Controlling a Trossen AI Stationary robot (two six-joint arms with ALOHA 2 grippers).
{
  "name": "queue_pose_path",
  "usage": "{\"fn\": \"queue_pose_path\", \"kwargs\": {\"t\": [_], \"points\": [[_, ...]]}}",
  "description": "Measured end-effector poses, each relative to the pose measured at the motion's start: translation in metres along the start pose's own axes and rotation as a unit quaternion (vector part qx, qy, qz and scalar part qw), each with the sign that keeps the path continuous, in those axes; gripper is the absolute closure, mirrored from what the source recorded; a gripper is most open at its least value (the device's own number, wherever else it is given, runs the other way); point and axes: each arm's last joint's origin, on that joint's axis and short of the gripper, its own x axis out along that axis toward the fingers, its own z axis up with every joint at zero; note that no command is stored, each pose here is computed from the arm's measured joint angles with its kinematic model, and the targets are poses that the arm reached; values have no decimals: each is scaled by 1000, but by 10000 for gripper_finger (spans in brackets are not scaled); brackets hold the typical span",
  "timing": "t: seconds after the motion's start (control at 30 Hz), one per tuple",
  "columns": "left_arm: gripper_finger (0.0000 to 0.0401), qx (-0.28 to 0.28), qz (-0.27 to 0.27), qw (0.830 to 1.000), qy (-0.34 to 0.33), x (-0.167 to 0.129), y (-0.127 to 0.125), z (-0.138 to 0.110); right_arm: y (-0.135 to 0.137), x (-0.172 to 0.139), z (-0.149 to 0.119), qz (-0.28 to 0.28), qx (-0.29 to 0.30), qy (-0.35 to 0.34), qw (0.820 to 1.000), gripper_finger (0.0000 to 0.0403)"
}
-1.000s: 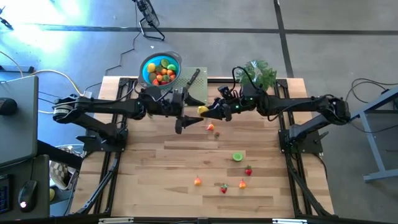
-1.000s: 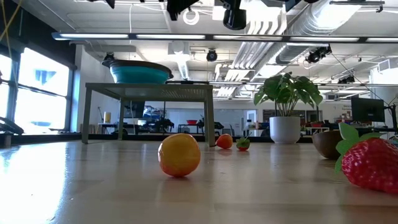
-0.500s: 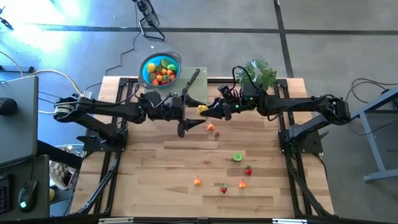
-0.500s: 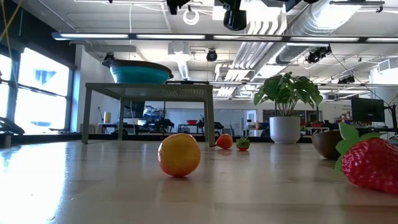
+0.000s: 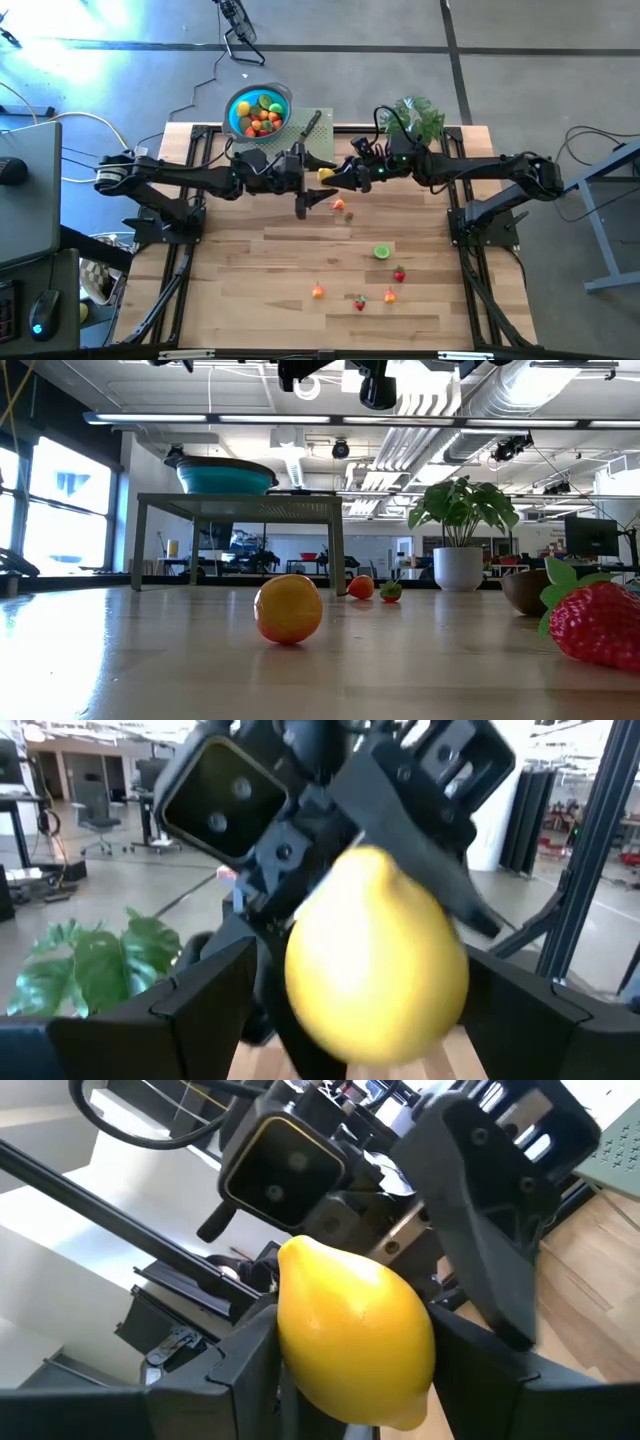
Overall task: Pick & Place Fruit
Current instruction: Put the lemon into the strainer bowl on the shelf
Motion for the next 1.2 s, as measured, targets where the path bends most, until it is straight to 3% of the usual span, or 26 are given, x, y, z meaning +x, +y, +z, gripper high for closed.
{"fn": "queue_pose_path", "kwargs": {"t": [0.37, 0.77, 1.2], "points": [[97, 0, -2, 1000, 1, 1, 0, 0, 0, 0, 0, 0, -1, 0, 1000, 196], [188, 4, 5, 1000, -4, 1, 1, 1, -1, 0, 0, -4, 7, -2, 1000, 198], [195, -14, -2, 1000, -5, 1, 0, 1, 0, 0, 0, -1, 3, 2, 1000, 200]]}}
